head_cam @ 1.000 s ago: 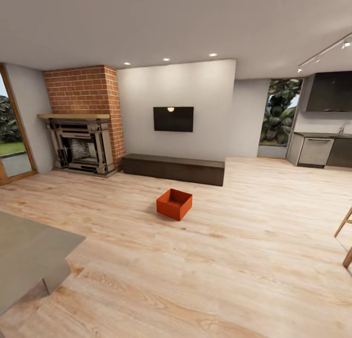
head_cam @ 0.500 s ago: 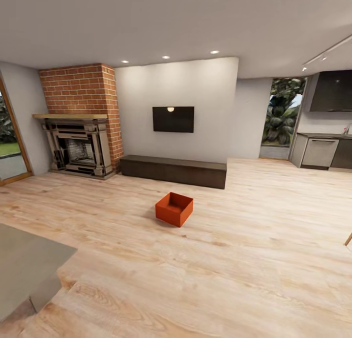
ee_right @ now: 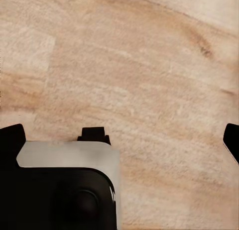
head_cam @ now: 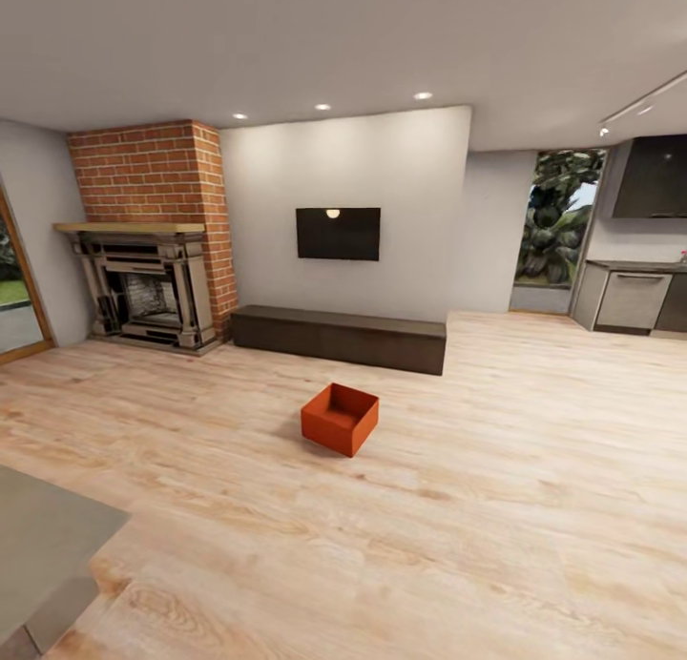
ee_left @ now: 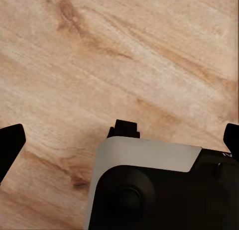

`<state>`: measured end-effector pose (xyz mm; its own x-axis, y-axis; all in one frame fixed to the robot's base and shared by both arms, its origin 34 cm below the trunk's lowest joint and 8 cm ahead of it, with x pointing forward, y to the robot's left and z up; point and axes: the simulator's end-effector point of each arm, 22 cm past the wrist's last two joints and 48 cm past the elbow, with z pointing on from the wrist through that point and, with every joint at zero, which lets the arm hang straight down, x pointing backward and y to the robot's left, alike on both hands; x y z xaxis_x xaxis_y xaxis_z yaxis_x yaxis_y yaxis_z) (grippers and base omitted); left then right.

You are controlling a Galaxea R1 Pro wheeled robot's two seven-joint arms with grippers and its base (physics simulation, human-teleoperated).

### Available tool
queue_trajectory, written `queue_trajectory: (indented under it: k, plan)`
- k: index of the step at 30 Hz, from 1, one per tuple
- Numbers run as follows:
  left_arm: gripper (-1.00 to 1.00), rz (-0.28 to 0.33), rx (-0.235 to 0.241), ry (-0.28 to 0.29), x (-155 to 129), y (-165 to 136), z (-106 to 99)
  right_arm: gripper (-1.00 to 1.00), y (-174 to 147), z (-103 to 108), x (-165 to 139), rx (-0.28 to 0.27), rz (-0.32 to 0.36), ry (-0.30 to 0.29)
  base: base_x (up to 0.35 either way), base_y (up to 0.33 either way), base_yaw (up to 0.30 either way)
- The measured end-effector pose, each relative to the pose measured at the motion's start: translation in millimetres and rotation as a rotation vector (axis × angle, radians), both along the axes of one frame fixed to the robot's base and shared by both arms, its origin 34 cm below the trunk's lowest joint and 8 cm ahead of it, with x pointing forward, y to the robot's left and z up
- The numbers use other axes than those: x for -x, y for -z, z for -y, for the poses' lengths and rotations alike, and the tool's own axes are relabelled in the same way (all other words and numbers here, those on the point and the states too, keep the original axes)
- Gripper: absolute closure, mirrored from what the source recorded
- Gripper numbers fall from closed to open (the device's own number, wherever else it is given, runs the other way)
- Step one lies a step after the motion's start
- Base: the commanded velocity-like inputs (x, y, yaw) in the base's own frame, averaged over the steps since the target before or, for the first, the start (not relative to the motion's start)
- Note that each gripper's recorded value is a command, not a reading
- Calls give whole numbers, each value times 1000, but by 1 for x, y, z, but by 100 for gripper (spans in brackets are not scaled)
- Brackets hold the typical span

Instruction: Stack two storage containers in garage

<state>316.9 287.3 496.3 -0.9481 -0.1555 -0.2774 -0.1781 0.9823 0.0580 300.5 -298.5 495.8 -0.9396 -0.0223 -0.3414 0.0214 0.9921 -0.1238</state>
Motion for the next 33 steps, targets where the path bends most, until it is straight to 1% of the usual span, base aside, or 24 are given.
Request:
queue_trajectory:
  k: [24,33]
  plan:
    - [-100,0,0,0,0,0,0,-100,0,0,0,0,-2,0,325,0,-2]
    - [-100,0,0,0,0,0,0,-100,0,1,1,1,-3,0,325,65,-28]
